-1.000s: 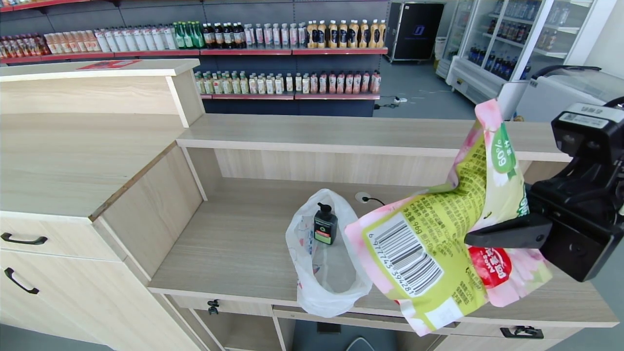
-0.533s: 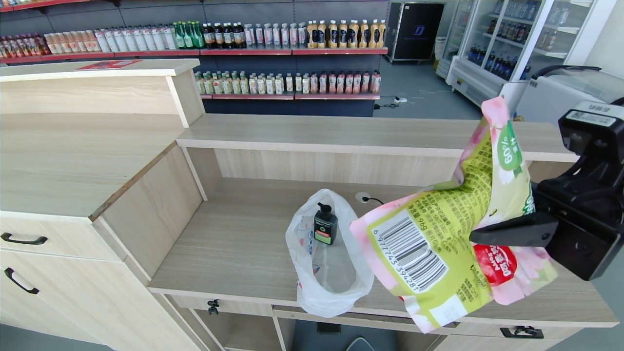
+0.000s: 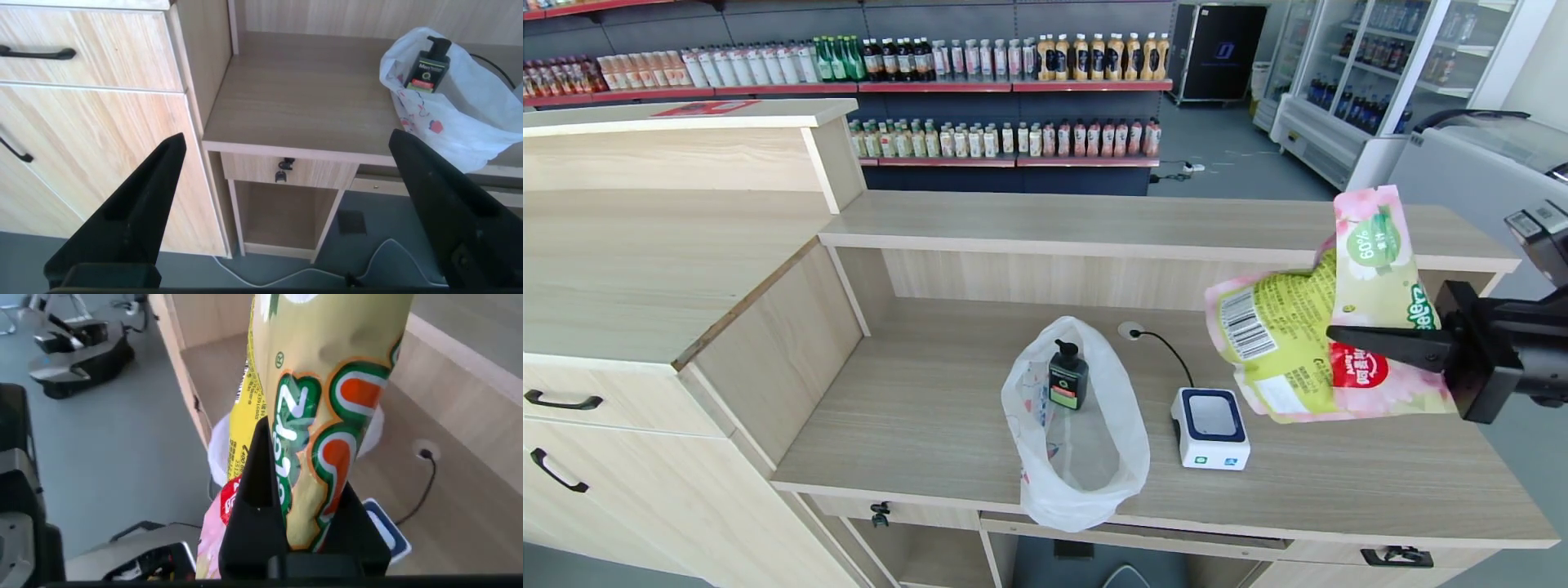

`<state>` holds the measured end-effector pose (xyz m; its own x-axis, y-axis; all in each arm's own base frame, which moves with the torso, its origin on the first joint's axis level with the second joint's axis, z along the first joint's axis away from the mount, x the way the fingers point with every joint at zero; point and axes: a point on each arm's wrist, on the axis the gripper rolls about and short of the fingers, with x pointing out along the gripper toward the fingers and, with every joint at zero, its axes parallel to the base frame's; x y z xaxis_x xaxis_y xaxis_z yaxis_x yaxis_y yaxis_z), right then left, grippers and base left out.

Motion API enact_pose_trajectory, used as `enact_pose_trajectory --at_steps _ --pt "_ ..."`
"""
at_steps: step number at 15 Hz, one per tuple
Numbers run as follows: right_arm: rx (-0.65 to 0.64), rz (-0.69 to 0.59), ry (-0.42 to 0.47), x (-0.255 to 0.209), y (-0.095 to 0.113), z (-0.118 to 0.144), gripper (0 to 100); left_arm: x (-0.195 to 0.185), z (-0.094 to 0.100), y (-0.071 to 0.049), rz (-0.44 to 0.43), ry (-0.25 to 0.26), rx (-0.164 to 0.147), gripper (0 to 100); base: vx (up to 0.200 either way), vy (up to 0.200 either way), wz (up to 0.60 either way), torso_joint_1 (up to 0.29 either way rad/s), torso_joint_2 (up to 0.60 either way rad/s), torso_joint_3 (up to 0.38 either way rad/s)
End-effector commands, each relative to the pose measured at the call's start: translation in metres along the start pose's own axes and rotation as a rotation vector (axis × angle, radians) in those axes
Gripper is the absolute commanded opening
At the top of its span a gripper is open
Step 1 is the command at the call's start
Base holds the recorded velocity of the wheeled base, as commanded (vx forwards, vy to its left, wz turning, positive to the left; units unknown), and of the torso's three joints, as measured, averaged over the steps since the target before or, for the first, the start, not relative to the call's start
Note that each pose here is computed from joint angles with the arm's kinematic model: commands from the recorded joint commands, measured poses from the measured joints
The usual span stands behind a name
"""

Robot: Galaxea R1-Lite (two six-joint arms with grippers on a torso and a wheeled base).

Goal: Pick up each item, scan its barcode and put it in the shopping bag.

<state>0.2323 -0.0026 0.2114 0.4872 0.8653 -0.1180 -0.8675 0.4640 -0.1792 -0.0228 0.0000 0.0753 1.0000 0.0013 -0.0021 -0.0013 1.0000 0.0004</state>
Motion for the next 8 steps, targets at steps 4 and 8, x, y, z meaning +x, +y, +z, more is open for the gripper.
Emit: enact_pose_trajectory --at_steps 4,8 --pt "-0.277 -0.271 0.304 -0.078 0.001 -0.04 0 0.0 0.0 0.0 0.0 -0.001 0.0 100 0.0 0.0 0.0 0.0 0.0 0.0" --pt "-0.52 -0.3 0.401 -0.097 -0.006 -0.045 0 0.0 0.0 0.0 0.0 -0.001 0.0 100 0.0 0.0 0.0 0.0 0.0 0.0"
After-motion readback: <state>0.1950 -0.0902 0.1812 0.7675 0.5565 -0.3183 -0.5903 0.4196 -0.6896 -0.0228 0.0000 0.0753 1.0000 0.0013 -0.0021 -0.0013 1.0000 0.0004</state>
